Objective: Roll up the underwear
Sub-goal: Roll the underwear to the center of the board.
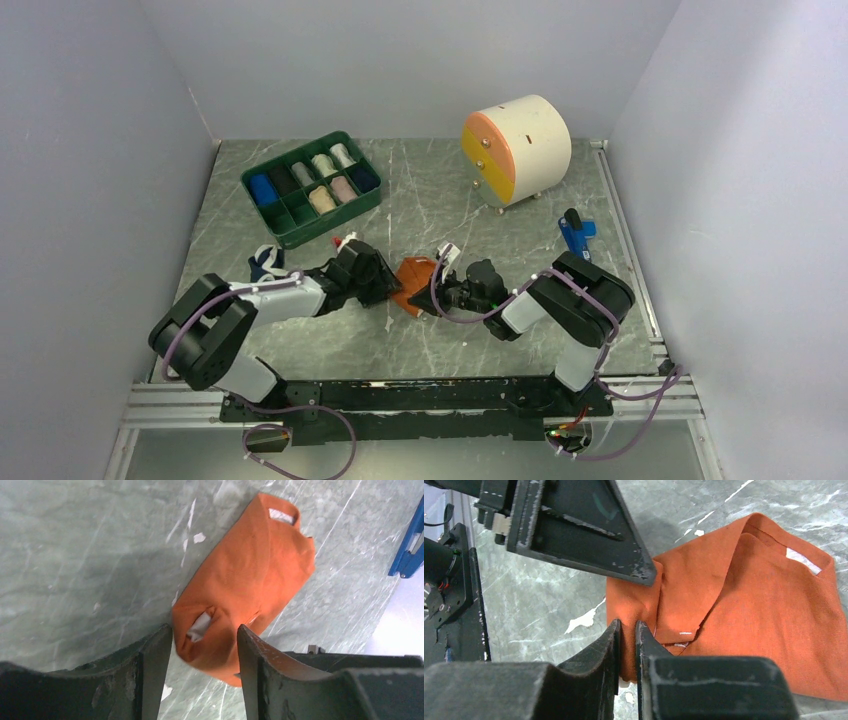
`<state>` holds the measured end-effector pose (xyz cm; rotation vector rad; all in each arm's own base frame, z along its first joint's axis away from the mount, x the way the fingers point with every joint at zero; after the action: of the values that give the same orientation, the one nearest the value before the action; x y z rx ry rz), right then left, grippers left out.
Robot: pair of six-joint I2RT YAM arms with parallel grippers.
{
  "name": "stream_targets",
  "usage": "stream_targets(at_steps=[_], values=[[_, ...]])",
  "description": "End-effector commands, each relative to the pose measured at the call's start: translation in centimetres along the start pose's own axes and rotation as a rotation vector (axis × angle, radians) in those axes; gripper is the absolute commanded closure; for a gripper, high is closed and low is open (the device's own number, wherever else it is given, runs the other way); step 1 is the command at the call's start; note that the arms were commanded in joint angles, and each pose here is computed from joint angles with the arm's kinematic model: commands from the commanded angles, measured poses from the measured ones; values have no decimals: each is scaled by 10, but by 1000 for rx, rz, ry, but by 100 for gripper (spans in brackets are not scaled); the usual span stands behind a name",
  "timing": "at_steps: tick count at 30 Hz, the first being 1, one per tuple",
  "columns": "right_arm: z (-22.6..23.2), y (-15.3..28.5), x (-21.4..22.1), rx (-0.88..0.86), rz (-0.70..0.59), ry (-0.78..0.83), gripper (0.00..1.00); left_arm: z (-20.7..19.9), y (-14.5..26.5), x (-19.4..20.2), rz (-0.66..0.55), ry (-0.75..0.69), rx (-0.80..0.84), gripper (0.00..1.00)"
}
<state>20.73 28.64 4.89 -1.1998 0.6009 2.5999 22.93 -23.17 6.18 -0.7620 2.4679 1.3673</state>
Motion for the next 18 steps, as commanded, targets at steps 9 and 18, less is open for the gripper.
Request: stream_targets(at_steps=[9, 18], values=[[4, 5, -3, -4, 53, 71, 69, 20, -18, 14, 73, 15, -117, 76], [25, 6, -33, 173, 41, 436, 50, 19, -10, 12, 72, 22, -130, 80]])
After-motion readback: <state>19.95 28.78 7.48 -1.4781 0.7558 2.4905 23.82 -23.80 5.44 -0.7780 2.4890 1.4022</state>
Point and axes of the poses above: each gripper's point midway between its finger pads, its own y axis back along the fingers, its own z axis along the line the jaws close on, x = y × z, the point moved 4 cm from there along y, back along the fingers, and after that the axes turned 11 degrees about -y, right-handed, at the moved point
